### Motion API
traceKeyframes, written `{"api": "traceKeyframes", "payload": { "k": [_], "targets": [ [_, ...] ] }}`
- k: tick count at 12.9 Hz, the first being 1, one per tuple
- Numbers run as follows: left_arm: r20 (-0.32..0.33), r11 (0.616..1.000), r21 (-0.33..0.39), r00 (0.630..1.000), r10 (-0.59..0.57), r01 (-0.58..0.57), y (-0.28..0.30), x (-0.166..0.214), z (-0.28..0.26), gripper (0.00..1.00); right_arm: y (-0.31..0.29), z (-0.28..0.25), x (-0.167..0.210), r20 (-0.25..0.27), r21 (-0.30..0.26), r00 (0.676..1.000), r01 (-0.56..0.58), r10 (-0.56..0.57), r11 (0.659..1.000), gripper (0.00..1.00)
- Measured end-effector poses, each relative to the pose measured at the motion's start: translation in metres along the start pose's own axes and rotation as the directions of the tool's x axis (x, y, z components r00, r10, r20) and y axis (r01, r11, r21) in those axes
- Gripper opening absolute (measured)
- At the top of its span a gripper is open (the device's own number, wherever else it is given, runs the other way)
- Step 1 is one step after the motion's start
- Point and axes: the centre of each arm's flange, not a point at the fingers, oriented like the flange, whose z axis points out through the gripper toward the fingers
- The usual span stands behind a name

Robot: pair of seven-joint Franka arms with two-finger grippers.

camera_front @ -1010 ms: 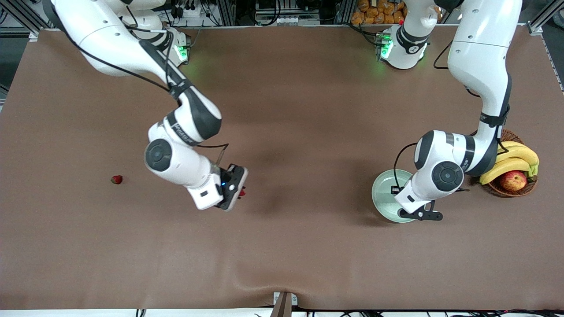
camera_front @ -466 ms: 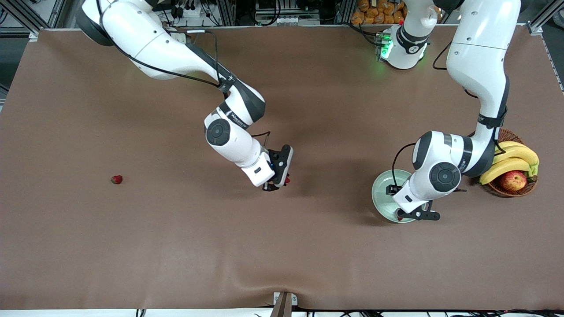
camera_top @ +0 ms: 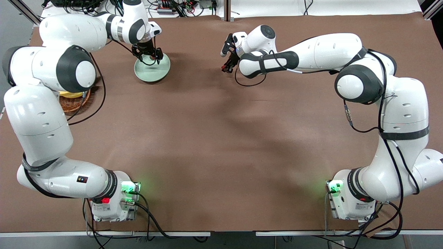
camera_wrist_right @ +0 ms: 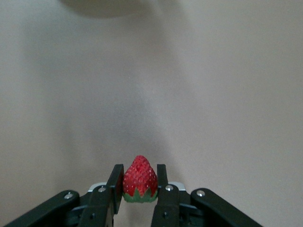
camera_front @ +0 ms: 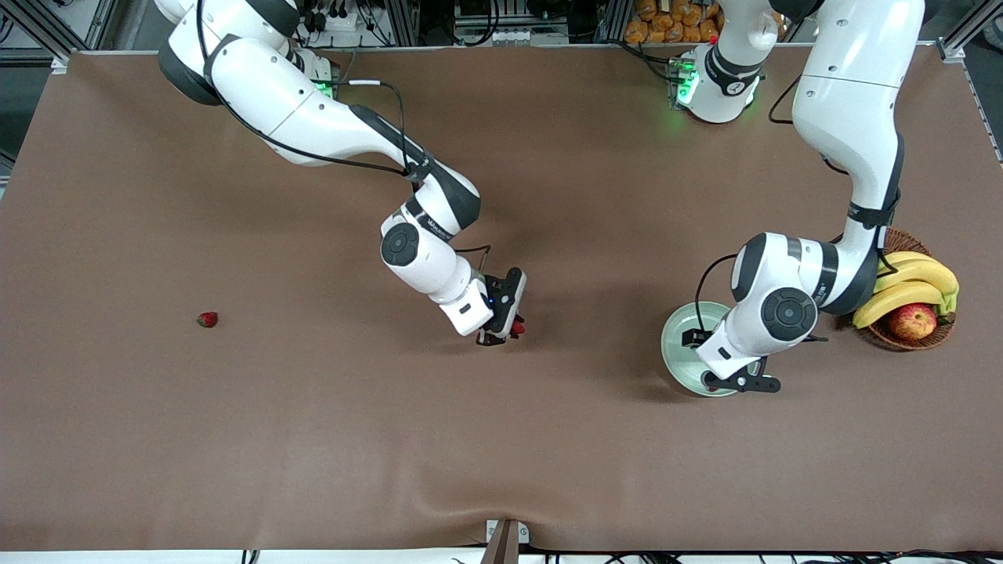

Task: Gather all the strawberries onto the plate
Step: 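Release the strawberry onto the plate while the right gripper grasps another, then set the second strawberry at mid-table with the right gripper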

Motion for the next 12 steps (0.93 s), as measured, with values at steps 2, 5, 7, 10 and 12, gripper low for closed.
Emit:
{"api": "traceKeyframes", "payload": {
  "k": [2, 5, 7, 10, 12],
  "targets": [
    [-0.003, 1.000, 0.000, 1.000, 0.000, 0.000, 0.000, 0.001, -0.002, 1.00, 0.002, 0.007, -0.007, 0.000, -0.005, 1.000, -0.007, 0.007, 1.000, 0.33],
    [-0.010, 1.000, -0.002, 1.000, 0.003, -0.003, 0.002, 0.001, -0.006, 1.00, 0.000, 0.017, -0.015, -0.005, -0.007, 1.000, -0.015, 0.015, 1.000, 0.36],
    [-0.013, 1.000, -0.007, 1.000, 0.007, -0.007, 0.008, 0.001, -0.008, 1.00, -0.003, 0.024, -0.022, -0.011, -0.010, 1.000, -0.019, 0.019, 1.000, 0.43],
    [-0.024, 1.000, -0.021, 1.000, -0.001, 0.000, 0.024, 0.000, -0.016, 1.00, 0.001, 0.020, -0.019, -0.024, -0.026, 1.000, -0.021, 0.020, 0.999, 0.76],
    [-0.039, 1.000, -0.027, 0.999, 0.004, -0.005, 0.030, 0.002, -0.024, 1.00, 0.010, 0.005, -0.011, -0.040, -0.046, 0.999, -0.018, 0.017, 0.999, 0.96]
  ]
}}
